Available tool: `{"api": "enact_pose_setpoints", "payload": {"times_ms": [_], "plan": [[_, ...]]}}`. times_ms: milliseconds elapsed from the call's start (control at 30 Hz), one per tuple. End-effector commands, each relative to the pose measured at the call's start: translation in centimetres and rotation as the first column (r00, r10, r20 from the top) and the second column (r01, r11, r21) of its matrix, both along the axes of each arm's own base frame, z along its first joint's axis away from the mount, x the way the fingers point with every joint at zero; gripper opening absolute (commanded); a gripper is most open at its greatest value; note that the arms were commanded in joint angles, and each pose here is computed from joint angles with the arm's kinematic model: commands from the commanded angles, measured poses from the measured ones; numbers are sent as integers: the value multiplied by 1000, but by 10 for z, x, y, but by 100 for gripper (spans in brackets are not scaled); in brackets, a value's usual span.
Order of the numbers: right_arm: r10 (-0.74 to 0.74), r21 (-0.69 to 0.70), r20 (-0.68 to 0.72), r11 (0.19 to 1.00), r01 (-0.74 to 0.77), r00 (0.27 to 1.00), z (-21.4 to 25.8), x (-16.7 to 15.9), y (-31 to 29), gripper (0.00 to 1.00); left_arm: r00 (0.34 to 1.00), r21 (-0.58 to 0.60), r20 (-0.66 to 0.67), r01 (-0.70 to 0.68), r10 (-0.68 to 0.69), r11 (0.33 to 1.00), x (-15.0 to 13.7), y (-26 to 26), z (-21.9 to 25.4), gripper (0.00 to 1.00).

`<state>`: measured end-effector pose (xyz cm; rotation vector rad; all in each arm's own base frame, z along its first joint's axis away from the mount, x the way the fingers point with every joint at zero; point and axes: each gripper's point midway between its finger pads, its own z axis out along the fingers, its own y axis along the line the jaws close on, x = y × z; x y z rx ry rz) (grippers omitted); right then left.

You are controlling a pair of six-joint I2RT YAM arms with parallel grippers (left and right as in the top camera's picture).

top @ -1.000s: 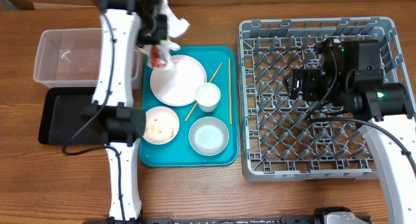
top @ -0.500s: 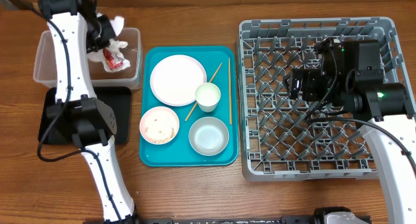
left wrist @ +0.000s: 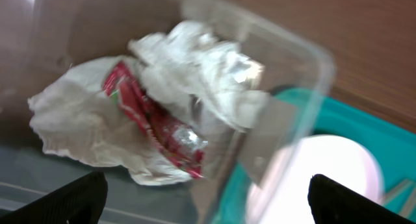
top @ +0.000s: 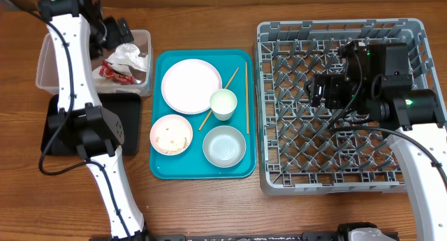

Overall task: Sort waste into correct bins and load items into the dishwasher
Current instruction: 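Grasp the red wrapper and tissue with left gripper, drop into clear bin, then move left gripper to the white paper cup and grasp it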

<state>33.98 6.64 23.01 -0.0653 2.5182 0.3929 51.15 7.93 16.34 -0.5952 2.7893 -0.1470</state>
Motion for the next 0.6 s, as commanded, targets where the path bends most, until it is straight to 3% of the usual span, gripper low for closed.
{"api": "enact_pose_setpoints", "payload": {"times_ms": [0, 133, 300, 400, 567], "plan": [[-4, 11, 31, 1000, 4, 1000, 12, 5, -1, 100, 939, -46, 204, 291, -276, 956, -3, -59, 77, 96], [-4, 11, 31, 1000, 4, 1000, 12, 5, -1, 100, 844, -91, 209, 520, -494, 850, -24, -119, 82, 94], [-4, 10, 30, 1000, 4, 1000, 12, 4, -1, 100, 768, -122, 152, 639, -622, 759, -37, -181, 61, 93], [-4, 10, 22, 1000, 4, 1000, 11, 3, -1, 100, 697, -152, 51, 713, -715, 684, -59, -227, 31, 92], [-4, 10, 18, 1000, 4, 1000, 10, 2, -1, 100, 621, -118, -144, 762, -770, 637, -87, -250, -12, 90]]}}
